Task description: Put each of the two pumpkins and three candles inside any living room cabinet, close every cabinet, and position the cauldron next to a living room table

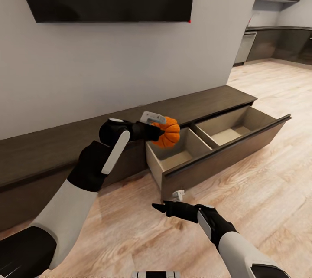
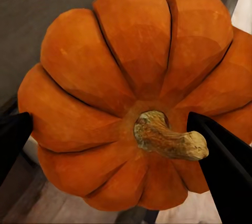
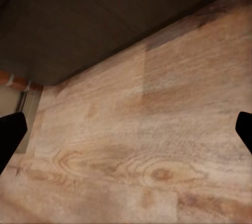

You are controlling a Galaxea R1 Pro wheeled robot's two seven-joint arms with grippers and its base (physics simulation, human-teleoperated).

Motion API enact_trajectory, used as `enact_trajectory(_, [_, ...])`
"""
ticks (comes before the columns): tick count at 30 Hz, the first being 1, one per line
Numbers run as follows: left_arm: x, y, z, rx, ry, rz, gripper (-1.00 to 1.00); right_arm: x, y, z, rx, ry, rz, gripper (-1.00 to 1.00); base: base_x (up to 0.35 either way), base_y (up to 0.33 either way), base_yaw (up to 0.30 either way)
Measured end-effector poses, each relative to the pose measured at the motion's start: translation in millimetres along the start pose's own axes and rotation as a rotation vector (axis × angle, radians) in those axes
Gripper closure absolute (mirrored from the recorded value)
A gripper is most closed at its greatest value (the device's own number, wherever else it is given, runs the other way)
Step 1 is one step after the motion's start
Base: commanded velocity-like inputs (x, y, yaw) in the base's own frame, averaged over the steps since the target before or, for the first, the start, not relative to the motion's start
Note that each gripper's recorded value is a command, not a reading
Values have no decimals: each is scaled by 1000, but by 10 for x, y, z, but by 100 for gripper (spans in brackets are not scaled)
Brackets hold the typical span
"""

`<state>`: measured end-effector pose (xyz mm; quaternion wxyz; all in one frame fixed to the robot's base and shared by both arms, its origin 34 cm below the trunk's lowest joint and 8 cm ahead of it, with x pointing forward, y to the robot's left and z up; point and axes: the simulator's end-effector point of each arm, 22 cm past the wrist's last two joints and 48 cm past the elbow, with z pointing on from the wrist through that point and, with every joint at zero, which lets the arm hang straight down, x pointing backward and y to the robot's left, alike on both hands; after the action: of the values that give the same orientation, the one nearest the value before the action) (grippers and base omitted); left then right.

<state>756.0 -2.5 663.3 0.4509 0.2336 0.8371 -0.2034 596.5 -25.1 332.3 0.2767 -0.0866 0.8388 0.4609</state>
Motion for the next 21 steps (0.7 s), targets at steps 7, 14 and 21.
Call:
enact_trajectory(7, [151, 37, 134, 10, 24, -14, 100, 111, -99, 38, 4, 10, 27, -100, 0, 0, 0])
enact_trajectory(14, [176, 21, 156, 15, 28, -11, 100, 140, -86, 44, -7, 16, 32, -100, 7, 0, 0])
enact_trajectory(21, [210, -75, 180, 24, 38, 17, 100, 165, -39, 71, -17, 23, 25, -100, 256, 0, 0])
